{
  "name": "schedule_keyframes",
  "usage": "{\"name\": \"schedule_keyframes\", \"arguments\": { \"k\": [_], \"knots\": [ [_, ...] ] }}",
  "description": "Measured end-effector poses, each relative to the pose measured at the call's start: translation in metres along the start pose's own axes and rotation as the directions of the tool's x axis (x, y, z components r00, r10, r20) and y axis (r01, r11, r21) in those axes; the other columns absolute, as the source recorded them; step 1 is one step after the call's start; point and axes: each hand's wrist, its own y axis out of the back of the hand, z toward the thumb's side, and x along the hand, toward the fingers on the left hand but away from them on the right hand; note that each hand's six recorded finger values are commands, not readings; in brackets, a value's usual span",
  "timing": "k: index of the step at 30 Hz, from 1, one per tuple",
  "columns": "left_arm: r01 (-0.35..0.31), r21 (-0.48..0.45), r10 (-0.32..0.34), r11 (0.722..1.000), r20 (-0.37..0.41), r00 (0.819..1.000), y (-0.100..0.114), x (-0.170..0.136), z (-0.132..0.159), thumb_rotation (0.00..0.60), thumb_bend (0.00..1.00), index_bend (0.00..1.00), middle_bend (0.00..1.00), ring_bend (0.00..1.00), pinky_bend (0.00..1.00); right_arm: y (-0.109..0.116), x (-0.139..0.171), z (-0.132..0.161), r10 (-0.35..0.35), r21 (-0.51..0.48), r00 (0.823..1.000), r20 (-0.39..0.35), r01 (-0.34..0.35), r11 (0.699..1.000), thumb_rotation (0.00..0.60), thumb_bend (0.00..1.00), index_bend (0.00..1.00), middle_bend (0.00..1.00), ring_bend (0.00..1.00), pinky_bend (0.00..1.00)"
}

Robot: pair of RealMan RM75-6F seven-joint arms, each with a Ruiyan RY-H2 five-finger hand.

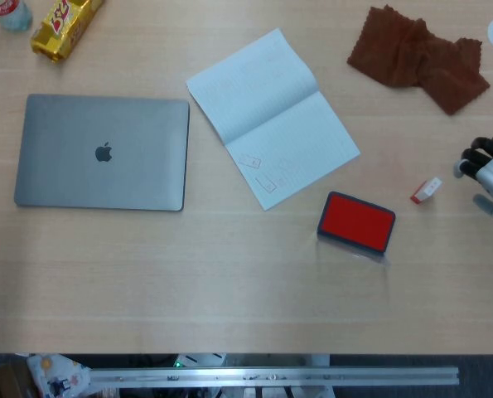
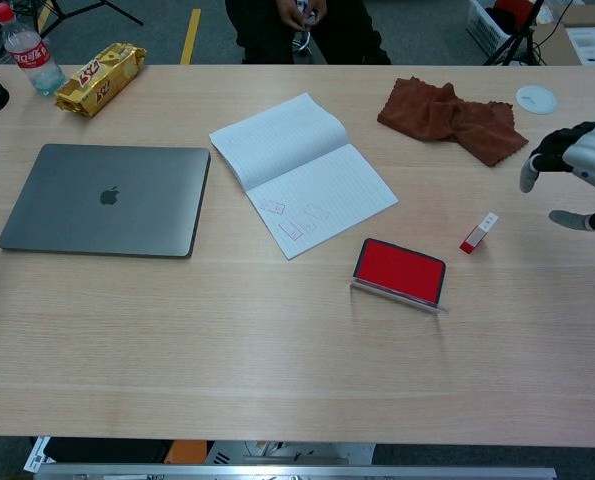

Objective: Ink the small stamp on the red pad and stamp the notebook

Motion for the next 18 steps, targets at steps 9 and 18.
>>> {"name": "schedule_keyframes", "arguments": {
  "k": [9,18],
  "knots": [
    [0.0,-0.001,0.0,1.0,-0.007,1.0,0.001,0.0,-0.003,0.6,0.27,0.27,0.27,0.27,0.26,-0.023,-0.026,0.011,0.047,0.044,0.999,-0.011,-0.046,0.998,0.6,0.24,0.43,0.41,0.28,0.33],
    [0.013,0.004,-0.012,1.0,-0.014,1.0,-0.001,-0.001,-0.005,0.6,0.27,0.27,0.26,0.27,0.26,-0.034,-0.045,0.021,0.064,0.073,0.998,-0.02,-0.063,0.995,0.6,0.24,0.43,0.41,0.29,0.33]
  ]
}}
